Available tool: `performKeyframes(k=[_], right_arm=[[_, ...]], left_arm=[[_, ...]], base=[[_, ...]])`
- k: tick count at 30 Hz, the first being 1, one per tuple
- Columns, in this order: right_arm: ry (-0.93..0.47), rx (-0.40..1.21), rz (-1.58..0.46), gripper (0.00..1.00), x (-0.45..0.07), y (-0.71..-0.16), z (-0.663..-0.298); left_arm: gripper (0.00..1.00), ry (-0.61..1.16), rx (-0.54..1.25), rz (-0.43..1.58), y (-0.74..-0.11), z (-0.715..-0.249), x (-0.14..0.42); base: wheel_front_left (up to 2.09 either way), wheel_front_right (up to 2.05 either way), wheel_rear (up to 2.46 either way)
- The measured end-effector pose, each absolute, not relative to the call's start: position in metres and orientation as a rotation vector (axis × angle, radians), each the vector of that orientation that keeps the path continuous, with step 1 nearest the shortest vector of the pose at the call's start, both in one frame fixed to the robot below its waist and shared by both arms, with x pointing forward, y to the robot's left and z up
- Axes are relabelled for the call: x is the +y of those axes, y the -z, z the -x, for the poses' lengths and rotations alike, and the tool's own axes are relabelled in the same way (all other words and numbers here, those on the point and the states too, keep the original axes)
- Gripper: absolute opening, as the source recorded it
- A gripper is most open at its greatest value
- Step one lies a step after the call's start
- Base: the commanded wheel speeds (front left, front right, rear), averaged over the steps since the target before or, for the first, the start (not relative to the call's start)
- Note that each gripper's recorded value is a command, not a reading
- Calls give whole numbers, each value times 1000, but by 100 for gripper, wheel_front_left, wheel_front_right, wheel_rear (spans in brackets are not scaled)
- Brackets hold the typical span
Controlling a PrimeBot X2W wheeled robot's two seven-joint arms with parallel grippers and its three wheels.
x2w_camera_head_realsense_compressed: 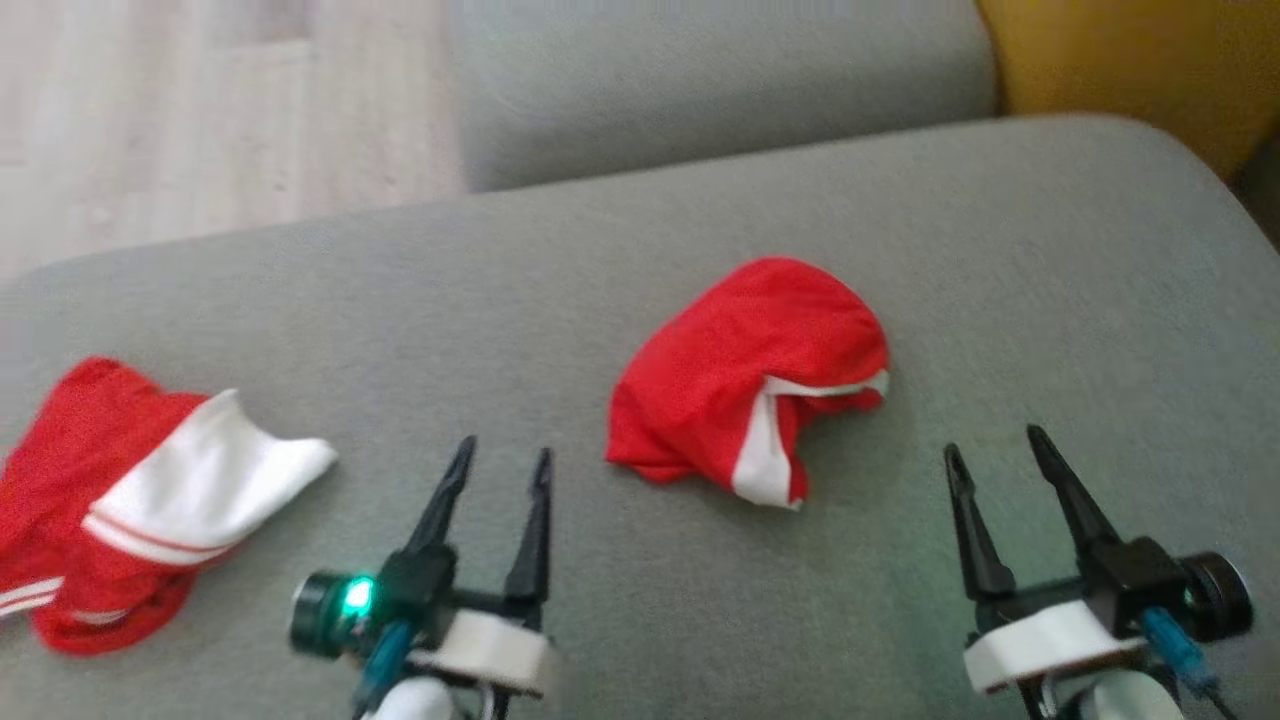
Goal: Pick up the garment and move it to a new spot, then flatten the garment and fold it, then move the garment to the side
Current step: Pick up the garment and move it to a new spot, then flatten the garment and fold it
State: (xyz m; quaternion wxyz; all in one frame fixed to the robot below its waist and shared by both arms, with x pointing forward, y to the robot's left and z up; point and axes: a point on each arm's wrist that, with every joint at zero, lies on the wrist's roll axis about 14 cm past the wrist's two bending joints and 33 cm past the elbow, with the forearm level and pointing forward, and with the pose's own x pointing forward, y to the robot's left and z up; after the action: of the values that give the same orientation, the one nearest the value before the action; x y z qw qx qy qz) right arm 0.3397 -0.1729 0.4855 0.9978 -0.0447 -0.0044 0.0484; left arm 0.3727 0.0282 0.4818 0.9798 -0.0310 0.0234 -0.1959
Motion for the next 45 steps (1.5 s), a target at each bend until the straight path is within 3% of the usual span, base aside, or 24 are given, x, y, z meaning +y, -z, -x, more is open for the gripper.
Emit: performKeyframes(k=[6,13,45], right_arm=[[-123,-12,77,100,-165,-485,-329],[-152,-12,76,100,-157,-483,-317],[-121,28,21,100,-166,-471,-316]], left_arm=[[100,145,-58,124,-509,-344,102],[100,-1,-107,69,-513,-302,151],[100,-24,-55,-8,-493,-285,162]], base=[[0,0,0],[0,0,0],[0,0,0]])
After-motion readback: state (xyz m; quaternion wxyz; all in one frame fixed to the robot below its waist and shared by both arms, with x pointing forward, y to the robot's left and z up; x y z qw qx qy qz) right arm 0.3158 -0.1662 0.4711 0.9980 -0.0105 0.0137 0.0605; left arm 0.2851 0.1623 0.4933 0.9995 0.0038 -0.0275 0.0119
